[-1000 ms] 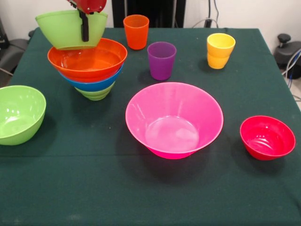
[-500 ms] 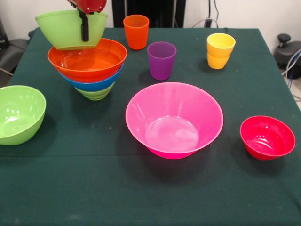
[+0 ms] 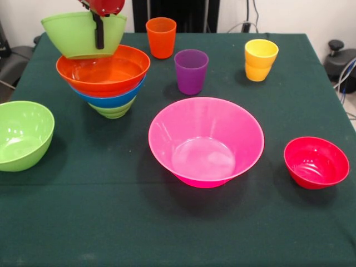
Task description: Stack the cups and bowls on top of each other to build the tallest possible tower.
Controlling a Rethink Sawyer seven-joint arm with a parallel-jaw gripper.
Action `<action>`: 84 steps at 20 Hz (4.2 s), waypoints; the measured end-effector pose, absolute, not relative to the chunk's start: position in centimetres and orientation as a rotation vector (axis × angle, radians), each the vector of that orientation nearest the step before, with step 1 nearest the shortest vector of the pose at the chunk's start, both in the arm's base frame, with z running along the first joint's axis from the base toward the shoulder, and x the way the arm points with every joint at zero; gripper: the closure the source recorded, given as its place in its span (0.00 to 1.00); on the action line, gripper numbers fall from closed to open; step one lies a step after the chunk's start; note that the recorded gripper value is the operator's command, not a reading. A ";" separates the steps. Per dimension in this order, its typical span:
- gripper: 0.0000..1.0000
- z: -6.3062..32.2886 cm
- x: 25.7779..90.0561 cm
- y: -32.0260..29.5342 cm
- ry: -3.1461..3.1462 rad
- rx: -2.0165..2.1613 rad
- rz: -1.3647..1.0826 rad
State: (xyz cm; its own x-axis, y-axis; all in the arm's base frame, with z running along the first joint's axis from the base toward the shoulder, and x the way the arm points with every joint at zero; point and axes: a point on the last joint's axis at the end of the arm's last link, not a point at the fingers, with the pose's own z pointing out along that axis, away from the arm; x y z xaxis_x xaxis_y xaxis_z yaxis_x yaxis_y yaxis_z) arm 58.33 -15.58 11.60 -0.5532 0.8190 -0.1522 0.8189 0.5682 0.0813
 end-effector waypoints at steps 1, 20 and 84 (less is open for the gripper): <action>0.00 11.6 58.3 -15.8 2.623 1.389 0.003; 0.00 11.6 59.0 -13.1 2.654 1.329 0.009; 0.00 18.0 64.4 -13.5 2.596 1.260 -0.012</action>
State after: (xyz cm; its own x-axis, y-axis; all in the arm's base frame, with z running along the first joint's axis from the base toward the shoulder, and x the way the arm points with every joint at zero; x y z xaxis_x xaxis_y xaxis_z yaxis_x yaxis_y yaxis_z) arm 64.37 -13.52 18.05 -0.5922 0.7718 -0.2315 0.7738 0.6248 0.1037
